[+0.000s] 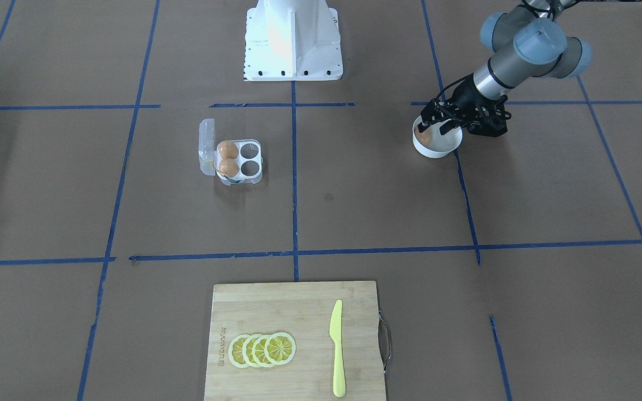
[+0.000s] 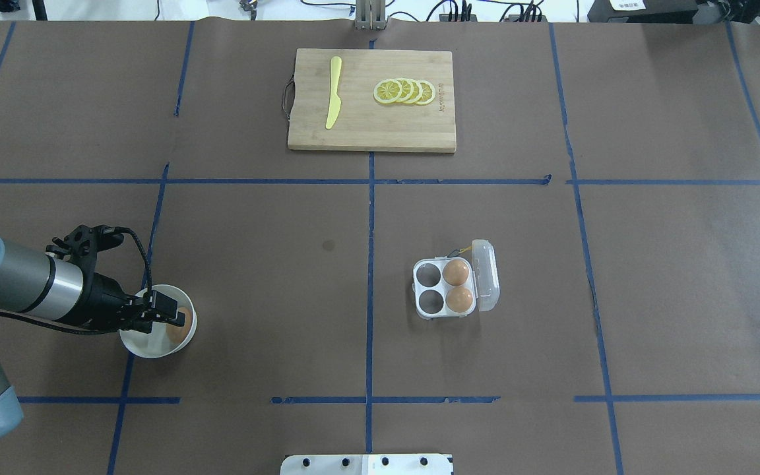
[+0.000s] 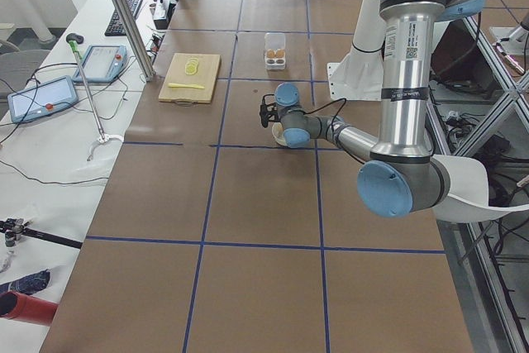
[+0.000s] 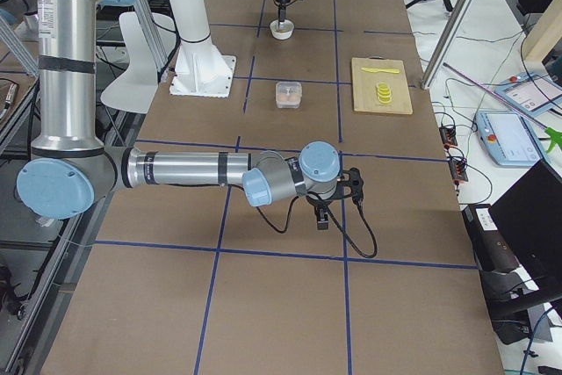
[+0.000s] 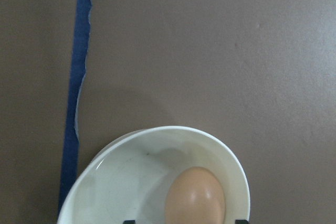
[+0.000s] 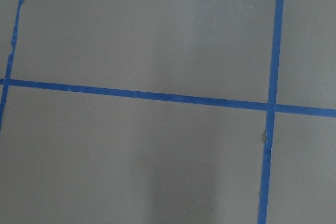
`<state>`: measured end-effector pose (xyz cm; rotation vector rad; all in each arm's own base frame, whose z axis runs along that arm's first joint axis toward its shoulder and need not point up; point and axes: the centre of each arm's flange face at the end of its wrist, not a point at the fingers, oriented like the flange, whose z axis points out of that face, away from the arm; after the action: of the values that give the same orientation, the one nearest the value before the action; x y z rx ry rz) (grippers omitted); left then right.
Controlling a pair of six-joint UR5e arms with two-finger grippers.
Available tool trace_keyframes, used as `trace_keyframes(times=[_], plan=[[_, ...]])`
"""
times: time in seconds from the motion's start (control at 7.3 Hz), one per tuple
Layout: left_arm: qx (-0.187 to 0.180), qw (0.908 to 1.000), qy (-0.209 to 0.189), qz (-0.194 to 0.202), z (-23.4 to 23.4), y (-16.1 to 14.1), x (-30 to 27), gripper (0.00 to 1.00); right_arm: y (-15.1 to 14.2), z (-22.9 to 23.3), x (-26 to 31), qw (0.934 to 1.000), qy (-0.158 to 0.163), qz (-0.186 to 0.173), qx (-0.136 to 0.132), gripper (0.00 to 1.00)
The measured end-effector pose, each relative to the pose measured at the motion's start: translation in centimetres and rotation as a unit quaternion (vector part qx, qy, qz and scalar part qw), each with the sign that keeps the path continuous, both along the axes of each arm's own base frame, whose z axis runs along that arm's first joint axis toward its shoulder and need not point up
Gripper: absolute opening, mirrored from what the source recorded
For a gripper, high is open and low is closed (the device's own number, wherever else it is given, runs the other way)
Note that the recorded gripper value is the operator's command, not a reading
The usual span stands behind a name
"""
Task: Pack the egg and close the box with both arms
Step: 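Lower the left gripper into the bowl and close it on the egg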
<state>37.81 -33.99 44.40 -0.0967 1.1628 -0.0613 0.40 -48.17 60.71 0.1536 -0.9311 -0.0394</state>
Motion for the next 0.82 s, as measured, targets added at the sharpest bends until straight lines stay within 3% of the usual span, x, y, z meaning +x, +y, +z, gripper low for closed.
trace_keyframes(times=[0.55, 0.82], plan=[[-0.001, 1.0, -0.002, 0.007, 0.2, 0.1, 1.3, 0.64, 0.0, 0.2, 0.0, 1.0, 0.0, 0.0, -0.001, 1.0], [-0.001, 1.0, -0.002, 0.01, 0.2, 0.2, 1.5, 0.51, 0.0, 0.2, 0.0, 1.0, 0.0, 0.0, -0.002, 1.0]])
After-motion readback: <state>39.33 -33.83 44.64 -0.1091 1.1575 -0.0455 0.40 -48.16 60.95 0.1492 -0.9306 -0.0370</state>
